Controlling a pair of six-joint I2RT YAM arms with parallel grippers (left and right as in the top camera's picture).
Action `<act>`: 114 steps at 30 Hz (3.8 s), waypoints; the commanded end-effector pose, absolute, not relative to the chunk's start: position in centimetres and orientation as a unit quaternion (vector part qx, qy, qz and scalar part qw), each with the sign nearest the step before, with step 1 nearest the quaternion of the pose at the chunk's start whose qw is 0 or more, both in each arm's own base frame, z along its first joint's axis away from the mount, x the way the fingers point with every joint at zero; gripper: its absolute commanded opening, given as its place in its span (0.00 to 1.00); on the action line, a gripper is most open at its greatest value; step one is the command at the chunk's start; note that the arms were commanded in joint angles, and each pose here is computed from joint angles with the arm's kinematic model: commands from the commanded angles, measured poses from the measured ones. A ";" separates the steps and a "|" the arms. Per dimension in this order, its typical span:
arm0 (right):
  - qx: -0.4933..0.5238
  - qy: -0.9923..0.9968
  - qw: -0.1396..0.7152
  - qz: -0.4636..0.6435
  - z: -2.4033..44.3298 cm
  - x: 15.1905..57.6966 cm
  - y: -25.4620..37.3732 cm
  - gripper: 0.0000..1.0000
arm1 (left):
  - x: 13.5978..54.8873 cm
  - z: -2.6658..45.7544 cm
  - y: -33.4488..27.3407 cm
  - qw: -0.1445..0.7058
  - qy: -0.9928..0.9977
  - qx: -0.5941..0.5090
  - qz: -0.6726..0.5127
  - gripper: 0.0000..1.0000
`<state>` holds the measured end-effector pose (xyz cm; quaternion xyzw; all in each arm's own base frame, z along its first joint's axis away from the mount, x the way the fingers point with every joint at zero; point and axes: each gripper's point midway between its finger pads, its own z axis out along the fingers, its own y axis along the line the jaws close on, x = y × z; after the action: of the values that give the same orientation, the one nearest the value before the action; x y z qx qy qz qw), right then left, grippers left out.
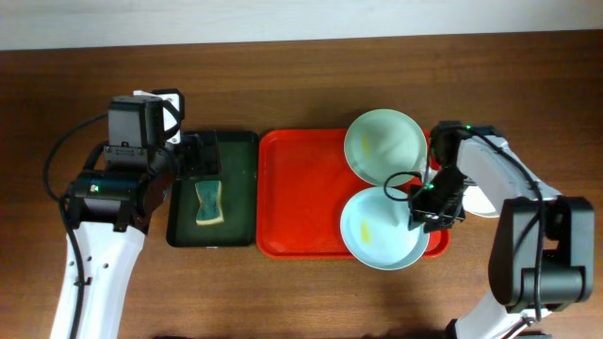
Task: Clean dirty plates on tray and stack at the side
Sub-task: 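Move the right gripper to the lower light blue plate's rim and grip, then drag the light blue plate leftward to the red tray's center, then reposition the right gripper on the light blue plate's rim to hold it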
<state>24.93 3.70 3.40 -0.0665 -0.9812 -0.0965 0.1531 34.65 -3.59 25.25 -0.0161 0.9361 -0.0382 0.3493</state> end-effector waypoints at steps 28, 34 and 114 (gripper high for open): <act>-0.049 -0.987 0.154 -0.023 2.5 24.2 1.6 0.12 | 34.7 25.7 -3.7 0.355 0.934 -0.018 -0.042 0.99; -0.058 -0.983 0.157 -0.070 2.6 24.3 3.3 0.04 | 34.7 25.7 -3.7 0.355 0.934 -0.018 -0.042 0.99; 0.028 -0.987 -0.063 -0.147 3.9 31.5 18.0 0.29 | 31.4 20.7 -5.3 0.231 0.969 -0.004 -0.083 0.99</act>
<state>31.87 18.14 4.57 0.0303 -0.9860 -0.1517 -0.0614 31.71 -5.07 22.07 -0.0021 0.9635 -0.0765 0.2567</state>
